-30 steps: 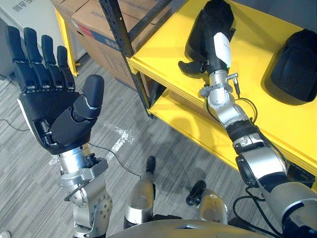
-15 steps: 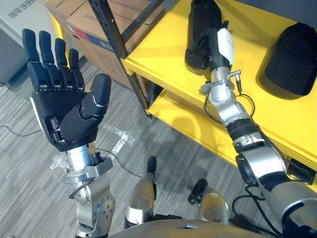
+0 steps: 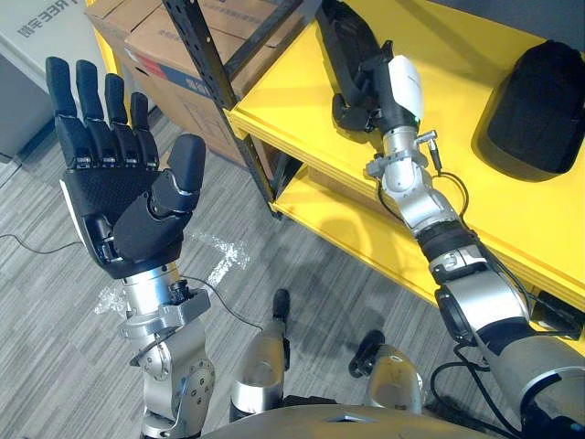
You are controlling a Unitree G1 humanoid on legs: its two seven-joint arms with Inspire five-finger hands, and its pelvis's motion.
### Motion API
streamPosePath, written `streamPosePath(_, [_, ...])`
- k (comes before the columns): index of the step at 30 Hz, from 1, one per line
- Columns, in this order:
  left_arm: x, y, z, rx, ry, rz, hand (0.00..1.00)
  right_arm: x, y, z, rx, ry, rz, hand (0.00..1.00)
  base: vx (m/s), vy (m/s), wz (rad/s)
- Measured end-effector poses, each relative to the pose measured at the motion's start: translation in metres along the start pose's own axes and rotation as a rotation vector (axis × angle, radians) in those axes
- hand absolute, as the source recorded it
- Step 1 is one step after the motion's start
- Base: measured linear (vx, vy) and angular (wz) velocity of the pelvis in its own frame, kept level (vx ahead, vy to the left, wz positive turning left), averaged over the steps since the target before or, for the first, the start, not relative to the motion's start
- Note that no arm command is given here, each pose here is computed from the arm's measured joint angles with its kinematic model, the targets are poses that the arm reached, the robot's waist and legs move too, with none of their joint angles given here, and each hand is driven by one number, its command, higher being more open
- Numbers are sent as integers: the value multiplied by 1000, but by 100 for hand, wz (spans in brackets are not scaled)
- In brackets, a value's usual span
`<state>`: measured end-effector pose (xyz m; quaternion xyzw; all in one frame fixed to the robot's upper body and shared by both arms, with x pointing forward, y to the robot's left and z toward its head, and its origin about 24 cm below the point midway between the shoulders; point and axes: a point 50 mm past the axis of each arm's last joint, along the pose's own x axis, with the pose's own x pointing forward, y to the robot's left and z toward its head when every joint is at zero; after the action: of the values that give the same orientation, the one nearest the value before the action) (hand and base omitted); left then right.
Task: Walk over and take three plastic housings, then place them on the shelf
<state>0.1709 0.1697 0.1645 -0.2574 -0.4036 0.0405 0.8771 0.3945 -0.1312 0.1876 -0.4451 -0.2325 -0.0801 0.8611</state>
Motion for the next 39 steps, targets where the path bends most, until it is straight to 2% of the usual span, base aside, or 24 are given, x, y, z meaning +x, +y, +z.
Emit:
streamPosePath(6, [-2,-4,-3,-18,15,20,100,-3,8,2,-151,52,-65,0,0,0,-1])
streamPosePath(20, [-4,-7,-11,-36,70,54,100,0,4,2,-222,120,-92,0,9,-5,-5])
streamPosePath(21, [-5,-8,-12,-42,76,50,100,0,4,2,-222,121,-87,100,13,-6,-10])
streamPosePath(31, [-6,-8,-16,-36,107,48,100,-5,16,5,-231,185,52,100,26,-11,-7])
streamPosePath(39, [-6,-8,-20,-12,153,28,100,-19,22,1,-33,216,77,100,24,-14,-4])
